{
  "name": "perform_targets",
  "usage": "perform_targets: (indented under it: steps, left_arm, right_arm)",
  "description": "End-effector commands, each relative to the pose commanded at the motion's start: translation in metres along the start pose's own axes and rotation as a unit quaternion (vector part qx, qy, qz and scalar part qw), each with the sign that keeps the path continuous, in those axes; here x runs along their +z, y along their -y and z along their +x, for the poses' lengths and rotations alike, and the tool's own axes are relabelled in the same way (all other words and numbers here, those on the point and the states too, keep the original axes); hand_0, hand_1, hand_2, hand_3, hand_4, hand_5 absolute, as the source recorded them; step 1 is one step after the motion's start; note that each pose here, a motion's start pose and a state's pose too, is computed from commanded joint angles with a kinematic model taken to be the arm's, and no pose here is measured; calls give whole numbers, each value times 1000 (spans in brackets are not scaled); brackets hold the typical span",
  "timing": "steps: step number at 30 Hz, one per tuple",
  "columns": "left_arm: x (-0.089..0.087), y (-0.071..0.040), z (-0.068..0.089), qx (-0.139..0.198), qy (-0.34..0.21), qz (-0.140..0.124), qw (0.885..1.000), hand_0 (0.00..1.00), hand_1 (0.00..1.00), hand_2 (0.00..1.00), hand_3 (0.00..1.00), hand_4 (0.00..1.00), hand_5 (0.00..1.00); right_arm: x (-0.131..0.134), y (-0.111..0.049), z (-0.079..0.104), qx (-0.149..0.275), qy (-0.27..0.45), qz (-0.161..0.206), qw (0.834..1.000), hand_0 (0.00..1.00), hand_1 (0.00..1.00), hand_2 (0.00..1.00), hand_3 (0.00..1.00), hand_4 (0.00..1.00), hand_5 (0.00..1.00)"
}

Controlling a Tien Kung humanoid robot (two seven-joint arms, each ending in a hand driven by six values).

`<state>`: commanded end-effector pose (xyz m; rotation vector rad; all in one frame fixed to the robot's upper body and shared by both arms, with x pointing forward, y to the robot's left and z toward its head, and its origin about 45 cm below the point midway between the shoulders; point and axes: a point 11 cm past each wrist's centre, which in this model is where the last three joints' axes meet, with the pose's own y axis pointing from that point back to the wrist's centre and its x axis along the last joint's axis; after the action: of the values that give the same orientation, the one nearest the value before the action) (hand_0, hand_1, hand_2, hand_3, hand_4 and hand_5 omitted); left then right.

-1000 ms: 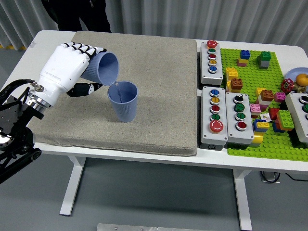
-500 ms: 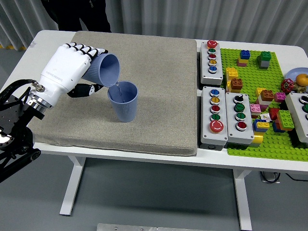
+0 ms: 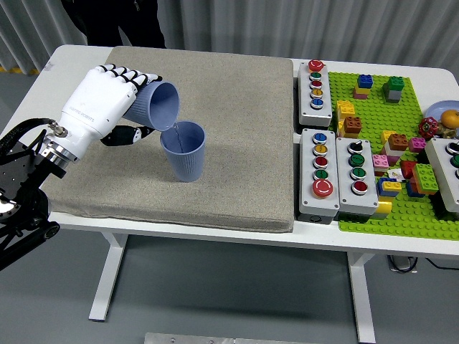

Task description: Pick cup pour cup place

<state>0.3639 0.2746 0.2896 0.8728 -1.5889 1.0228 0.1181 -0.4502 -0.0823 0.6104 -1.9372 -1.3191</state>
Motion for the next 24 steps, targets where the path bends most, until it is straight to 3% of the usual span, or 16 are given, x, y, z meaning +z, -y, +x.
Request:
perform_targets:
  steps: [24]
  left_arm:
    - [5,4,6,-3,13,-17,1000,509,526,653,580,711,197]
  right_arm:
    - [-3,-1,-3,-2,3,3,1000,703,632,561,574,2,77]
